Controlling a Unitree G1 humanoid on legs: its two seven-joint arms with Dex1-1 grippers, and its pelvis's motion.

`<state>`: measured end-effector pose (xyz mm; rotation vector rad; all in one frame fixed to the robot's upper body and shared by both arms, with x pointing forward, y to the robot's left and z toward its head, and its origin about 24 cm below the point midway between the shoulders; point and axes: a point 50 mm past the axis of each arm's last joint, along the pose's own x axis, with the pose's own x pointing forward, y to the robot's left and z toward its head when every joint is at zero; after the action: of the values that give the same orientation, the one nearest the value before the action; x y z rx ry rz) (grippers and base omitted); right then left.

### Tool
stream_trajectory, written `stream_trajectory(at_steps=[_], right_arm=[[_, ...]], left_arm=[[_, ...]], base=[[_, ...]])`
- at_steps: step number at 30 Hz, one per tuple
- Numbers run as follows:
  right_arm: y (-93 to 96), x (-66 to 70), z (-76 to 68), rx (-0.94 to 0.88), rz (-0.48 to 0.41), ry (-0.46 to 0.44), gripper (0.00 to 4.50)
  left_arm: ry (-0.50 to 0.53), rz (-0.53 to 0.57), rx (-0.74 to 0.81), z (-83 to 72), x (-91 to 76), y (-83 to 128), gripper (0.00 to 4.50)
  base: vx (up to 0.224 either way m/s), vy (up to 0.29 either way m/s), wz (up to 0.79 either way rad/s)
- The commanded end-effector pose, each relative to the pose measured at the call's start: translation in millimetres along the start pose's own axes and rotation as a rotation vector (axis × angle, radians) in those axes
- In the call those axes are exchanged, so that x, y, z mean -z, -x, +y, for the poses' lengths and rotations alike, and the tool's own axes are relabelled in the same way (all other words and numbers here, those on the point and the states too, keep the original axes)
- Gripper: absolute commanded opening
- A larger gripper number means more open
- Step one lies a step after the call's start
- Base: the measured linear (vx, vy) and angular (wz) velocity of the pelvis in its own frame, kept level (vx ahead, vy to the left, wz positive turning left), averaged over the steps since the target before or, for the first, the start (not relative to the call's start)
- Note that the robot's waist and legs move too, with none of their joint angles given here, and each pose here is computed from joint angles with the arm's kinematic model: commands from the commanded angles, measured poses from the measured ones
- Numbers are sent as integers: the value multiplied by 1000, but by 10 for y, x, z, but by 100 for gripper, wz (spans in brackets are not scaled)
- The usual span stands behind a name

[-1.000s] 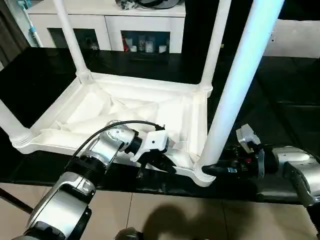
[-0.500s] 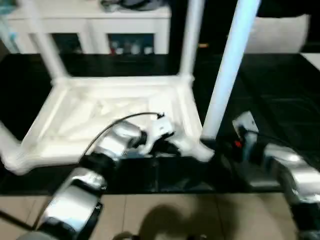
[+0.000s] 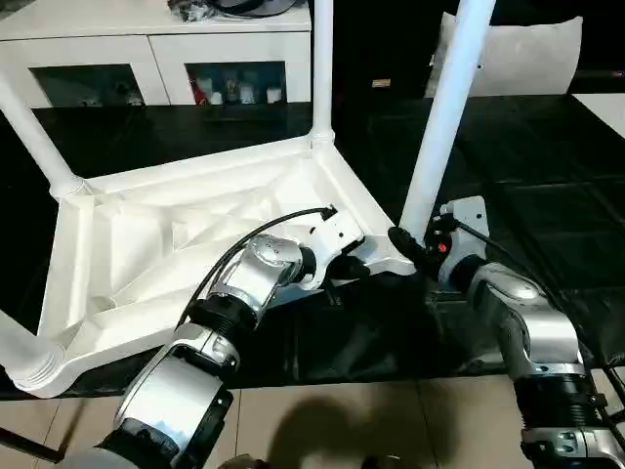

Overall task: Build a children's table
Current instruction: Rotate leg to tighten

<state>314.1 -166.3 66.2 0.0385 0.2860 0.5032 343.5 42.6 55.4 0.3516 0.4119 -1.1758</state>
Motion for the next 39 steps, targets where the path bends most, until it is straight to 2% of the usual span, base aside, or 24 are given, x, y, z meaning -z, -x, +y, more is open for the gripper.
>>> stream_trajectory(at_steps=[1,8,12,13,18,22,29,35,37,39], right_arm=[[5,38,142,-166,27,28,347],[280,34,-5,-338,54,167,412],[409,19,-79,-417,75,225,412],[466,17,-112,-461,93,248,412],[568,23,-113,-614,123,179,412],[618,73,-70,-721,169,162,374],[643,90,-10,-823,194,127,315],[653,104,17,-865,209,110,263],[650,109,31,-877,209,100,234],[653,112,39,-884,210,95,228]], left_arm=[[-101,-102,87,-40,-213,15,0],[-169,-69,212,-28,-74,188,0],[-216,-66,315,-63,-21,274,0],[-236,-69,381,-94,2,316,0],[-274,-39,488,-154,69,372,0],[-302,-13,551,-174,103,431,0],[-317,-4,592,-177,114,486,0],[-320,2,591,-166,118,502,0],[-320,3,590,-164,118,505,0],[-319,4,590,-163,118,505,0]], base=[[0,0,0],[0,0,0],[0,0,0],[0,0,0],[0,0,0],[0,0,0],[0,0,0],[0,0,0],[0,0,0],[0,0,0]])
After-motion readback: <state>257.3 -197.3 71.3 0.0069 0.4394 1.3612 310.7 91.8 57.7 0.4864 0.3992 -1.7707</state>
